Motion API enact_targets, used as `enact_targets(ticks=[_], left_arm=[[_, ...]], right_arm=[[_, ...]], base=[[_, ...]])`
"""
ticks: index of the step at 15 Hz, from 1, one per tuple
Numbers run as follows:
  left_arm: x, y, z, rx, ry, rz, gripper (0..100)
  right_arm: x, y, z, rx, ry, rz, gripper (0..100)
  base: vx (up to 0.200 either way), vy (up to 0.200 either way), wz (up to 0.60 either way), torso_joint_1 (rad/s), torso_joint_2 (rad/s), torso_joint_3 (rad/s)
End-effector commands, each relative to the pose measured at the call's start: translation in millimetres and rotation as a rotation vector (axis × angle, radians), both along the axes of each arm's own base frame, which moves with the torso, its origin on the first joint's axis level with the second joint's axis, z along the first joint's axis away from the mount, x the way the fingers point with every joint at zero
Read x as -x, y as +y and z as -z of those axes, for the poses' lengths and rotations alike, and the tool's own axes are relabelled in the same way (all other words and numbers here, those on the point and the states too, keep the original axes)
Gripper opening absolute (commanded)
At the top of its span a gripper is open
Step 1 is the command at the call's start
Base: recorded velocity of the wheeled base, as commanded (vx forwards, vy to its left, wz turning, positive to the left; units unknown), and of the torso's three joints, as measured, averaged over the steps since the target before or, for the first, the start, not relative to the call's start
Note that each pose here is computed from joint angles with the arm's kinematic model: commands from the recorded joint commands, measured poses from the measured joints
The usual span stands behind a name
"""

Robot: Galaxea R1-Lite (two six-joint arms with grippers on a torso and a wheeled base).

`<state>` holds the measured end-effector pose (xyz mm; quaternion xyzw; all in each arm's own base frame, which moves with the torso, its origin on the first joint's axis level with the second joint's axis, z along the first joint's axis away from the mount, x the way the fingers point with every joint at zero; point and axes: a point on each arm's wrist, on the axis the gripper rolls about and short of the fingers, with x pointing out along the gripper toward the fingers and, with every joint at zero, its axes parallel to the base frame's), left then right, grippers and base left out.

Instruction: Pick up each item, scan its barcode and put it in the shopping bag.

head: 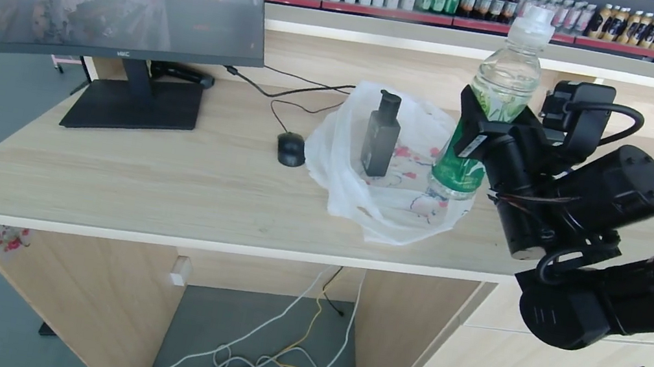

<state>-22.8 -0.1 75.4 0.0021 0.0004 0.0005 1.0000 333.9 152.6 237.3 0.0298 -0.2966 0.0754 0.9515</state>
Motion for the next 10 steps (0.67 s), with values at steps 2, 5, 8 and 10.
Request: enact_targets(ticks=[2, 5, 8, 10], left_arm=[[0.0, 0.0, 0.0, 0.0, -0.001, 0.0, 100], [0.0, 0.0, 0.0, 0.0, -0.001, 0.0, 100], [0.0, 0.0, 0.0, 0.001, -0.001, 0.0, 100], [0.0, 0.0, 0.0, 0.0, -0.001, 0.0, 100]], right_arm=[[-6.6, 2.6, 10.2, 0.01, 0.022, 0.002, 0], [-16.5, 7.4, 16.9, 0.014, 0.025, 0.0, 0], [-27.8, 12.7, 20.2, 0.014, 0.025, 0.0, 0], [-37.1, 17.7, 22.2, 0.01, 0.02, -0.001, 0]], base=[[0.0, 0.0, 0.0, 0.0, 0.0, 0.0], [0.0, 0.0, 0.0, 0.0, 0.0, 0.0], [0.0, 0.0, 0.0, 0.0, 0.0, 0.0], [0.0, 0.0, 0.0, 0.0, 0.0, 0.0]])
